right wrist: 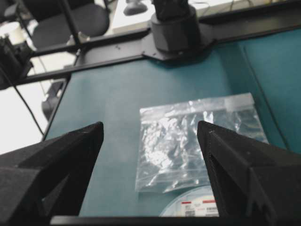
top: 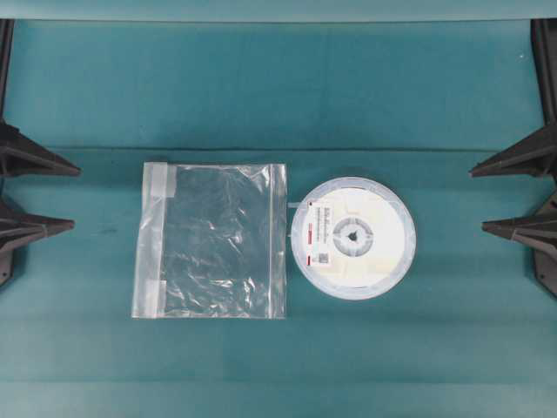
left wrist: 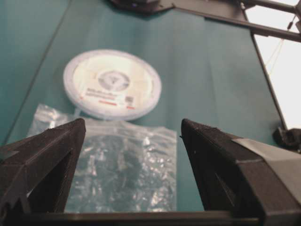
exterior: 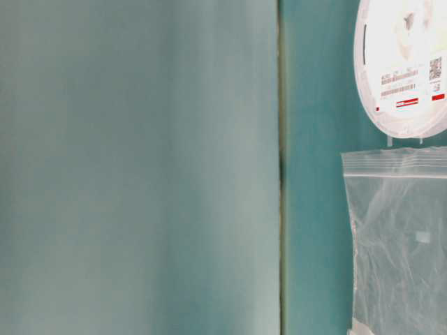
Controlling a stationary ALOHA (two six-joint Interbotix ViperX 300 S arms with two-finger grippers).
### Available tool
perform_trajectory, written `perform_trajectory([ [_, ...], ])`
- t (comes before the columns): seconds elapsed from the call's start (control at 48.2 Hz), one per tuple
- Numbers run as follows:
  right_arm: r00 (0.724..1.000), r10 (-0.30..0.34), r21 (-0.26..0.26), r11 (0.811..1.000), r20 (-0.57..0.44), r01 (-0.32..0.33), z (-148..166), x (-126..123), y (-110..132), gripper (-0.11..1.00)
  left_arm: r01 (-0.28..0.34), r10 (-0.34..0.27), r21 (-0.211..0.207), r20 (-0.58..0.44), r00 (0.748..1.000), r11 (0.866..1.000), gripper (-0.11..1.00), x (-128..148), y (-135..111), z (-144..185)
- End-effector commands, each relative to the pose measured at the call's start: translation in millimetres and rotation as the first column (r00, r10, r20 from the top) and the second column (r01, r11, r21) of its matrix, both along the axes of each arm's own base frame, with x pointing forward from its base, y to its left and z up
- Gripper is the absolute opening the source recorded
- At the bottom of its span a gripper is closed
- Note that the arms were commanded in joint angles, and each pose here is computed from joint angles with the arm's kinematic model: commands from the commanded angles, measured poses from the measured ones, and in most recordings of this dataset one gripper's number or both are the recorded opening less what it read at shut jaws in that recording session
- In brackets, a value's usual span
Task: Take out the reel from the clear zip bag.
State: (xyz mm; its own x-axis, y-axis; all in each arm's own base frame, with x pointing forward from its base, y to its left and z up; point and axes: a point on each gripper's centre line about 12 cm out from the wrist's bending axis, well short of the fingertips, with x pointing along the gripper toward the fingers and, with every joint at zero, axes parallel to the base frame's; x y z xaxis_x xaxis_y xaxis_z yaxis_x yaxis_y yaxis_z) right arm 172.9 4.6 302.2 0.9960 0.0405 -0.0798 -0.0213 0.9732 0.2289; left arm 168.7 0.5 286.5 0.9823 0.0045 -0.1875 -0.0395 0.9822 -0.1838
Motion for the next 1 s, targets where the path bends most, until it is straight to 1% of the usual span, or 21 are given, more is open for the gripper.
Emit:
perform_trajectory([
  [0.0,1.000,-0.002,-0.008,1.000,0.011,0.002,4.7,0.9,-0.4,0.93,0.003,-0.003,0.005,0.028,1.000,1.000,0.89,1.3,-0.4,10.8],
  [0.975,1.000,-0.002,-0.008,1.000,0.009,0.002,4.0,0.9,-0.4,0.93,0.003,-0.003,0.005,0.020,1.000,1.000,0.89,2.0,-0.4,8.7],
])
